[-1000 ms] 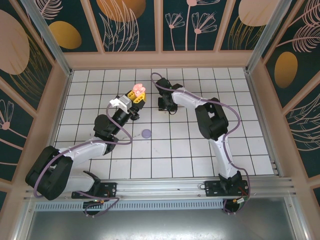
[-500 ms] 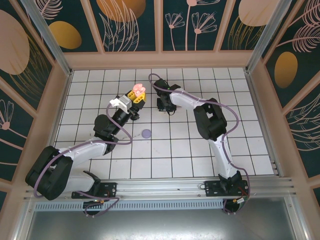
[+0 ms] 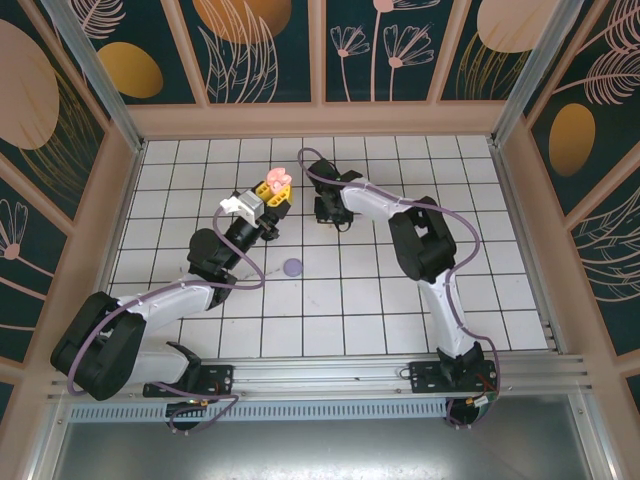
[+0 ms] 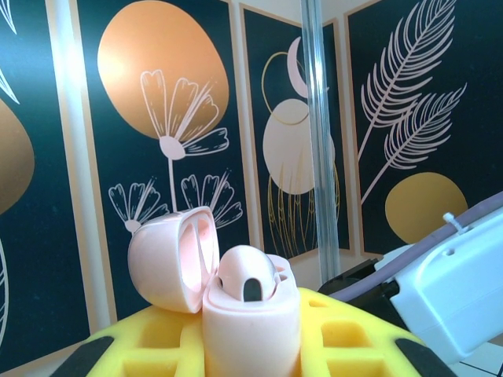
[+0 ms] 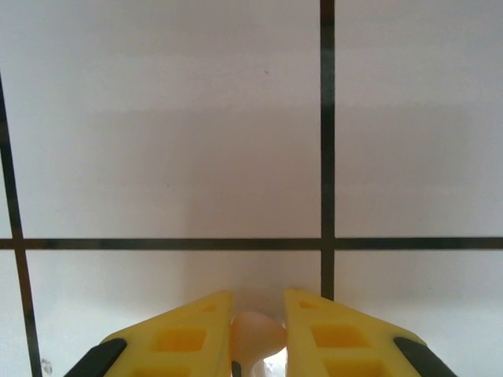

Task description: Insert the wireless bluetooth earbuds into the charging case

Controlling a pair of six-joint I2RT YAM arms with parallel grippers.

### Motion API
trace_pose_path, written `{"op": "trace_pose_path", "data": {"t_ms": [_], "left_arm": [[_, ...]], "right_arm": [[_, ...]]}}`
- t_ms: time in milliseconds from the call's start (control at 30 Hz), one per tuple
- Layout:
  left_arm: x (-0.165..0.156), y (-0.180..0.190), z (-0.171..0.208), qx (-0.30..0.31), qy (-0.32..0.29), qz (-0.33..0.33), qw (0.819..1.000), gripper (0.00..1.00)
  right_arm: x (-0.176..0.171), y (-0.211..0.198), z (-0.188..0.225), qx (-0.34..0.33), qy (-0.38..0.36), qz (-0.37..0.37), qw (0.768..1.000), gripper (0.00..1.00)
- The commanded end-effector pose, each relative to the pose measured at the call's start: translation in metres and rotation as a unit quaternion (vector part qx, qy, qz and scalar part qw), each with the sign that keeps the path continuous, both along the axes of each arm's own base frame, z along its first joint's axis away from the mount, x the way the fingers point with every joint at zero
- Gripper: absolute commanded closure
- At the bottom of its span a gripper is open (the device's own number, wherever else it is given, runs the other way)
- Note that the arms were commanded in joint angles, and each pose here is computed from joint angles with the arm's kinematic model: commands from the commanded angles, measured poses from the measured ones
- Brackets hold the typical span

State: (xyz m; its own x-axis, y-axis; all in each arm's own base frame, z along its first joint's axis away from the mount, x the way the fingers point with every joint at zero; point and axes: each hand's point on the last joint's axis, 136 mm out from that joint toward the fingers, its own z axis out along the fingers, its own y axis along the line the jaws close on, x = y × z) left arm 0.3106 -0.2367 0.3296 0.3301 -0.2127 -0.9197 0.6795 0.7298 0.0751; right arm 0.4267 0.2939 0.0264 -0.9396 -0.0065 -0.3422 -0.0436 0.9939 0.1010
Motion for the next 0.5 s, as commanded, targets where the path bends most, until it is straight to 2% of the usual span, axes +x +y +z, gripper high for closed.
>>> {"op": "trace_pose_path", "data": {"t_ms": [0, 233, 467], "left_arm": [[-0.007, -0.001, 0.019, -0.008, -0.022, -0.008, 1.0, 1.0], [-0.01, 0.0, 0.024, -0.005, -0.025, -0.011, 1.0, 1.0], [-0.017, -0.005, 0.026, 0.008, -0.027, -0.031, 0.999, 1.0]], "right_arm": [[0.001, 0.003, 0.044, 0.022, -0.043, -0.006, 0.999, 0.8], [-0.001, -0.004, 0.086, 0.044, -0.085, -0.016, 0.995, 0.8], [-0.009, -0.013, 0.167, 0.091, -0.159, -0.018, 0.983, 0.8]]}}
